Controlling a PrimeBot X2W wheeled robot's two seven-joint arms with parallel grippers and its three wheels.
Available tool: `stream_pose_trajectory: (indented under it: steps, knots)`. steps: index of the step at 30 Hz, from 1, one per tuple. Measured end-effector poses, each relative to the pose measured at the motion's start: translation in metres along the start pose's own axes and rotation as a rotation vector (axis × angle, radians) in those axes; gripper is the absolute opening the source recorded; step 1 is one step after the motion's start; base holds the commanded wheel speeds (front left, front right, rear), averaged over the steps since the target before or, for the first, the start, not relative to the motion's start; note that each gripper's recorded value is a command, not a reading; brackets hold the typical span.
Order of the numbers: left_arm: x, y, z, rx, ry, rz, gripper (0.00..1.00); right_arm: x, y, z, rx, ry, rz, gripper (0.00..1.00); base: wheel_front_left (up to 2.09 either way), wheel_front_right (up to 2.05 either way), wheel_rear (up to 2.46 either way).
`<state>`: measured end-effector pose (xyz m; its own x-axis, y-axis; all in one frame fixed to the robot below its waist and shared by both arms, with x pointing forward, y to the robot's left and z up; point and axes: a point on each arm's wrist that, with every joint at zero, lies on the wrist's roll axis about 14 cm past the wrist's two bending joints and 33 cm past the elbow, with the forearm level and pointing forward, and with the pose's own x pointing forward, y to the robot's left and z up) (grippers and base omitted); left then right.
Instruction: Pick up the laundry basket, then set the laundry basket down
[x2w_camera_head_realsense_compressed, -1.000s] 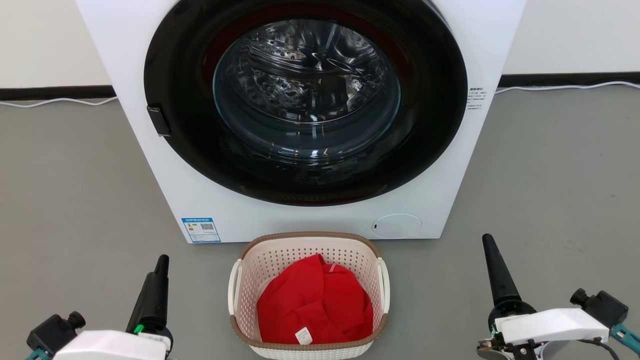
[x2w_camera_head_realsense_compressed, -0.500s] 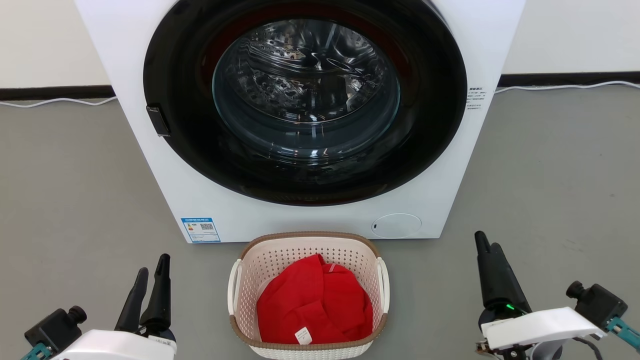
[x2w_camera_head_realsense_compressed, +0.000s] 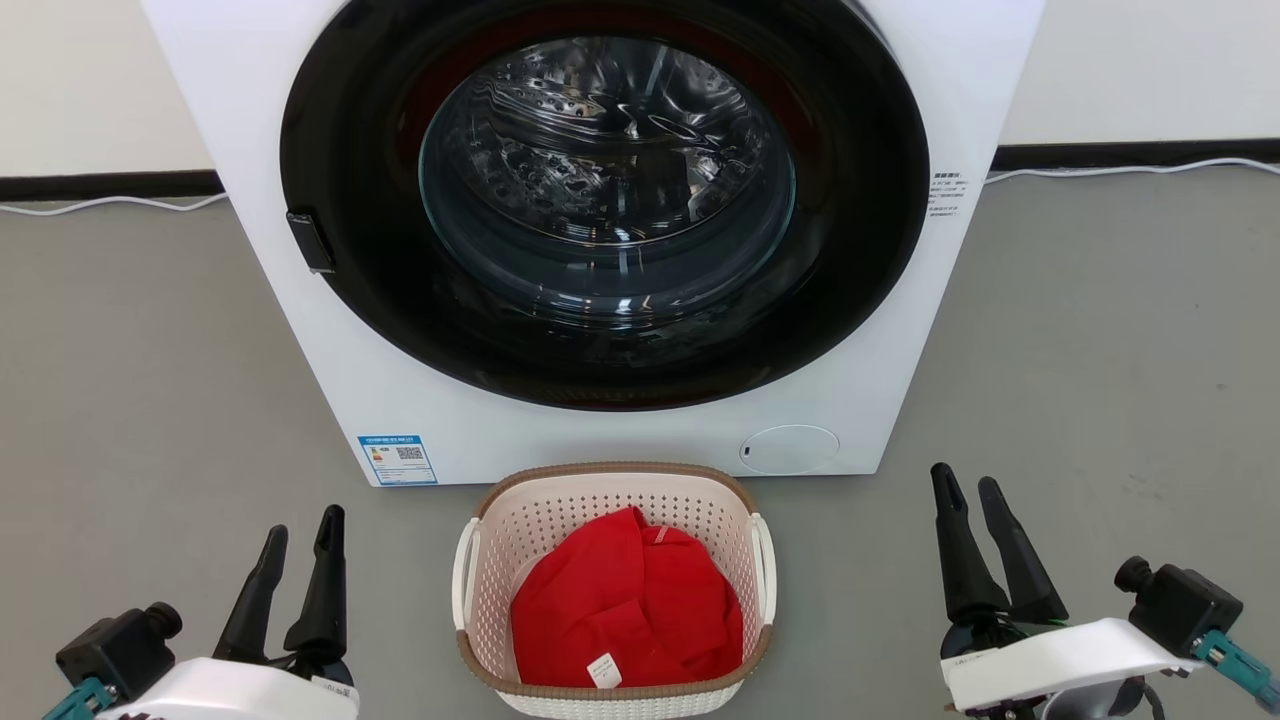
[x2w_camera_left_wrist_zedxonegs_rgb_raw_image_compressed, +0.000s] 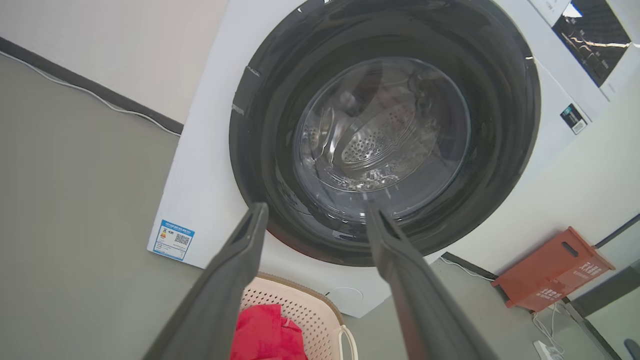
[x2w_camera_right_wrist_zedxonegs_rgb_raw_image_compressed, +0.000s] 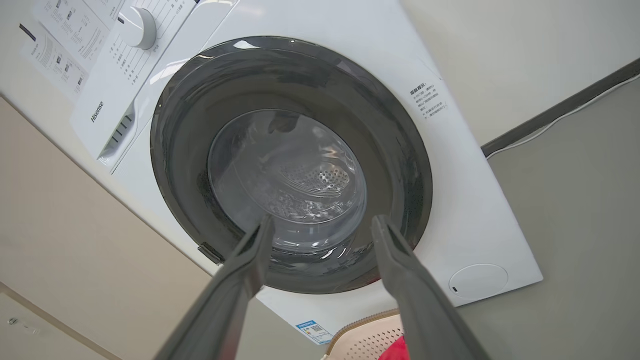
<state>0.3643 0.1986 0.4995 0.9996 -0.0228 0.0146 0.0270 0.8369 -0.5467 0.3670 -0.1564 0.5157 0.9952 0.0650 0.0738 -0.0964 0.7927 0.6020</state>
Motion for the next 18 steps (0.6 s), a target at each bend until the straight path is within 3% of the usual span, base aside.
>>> stream_pose_trajectory:
  steps: [18]
  knots:
    - [-0.004,-0.006,0.002,0.195,-0.014,-0.053,1.00,0.000,0.012,0.008,-0.204,-0.043,0.054,1.00,0.00,0.00,0.00]
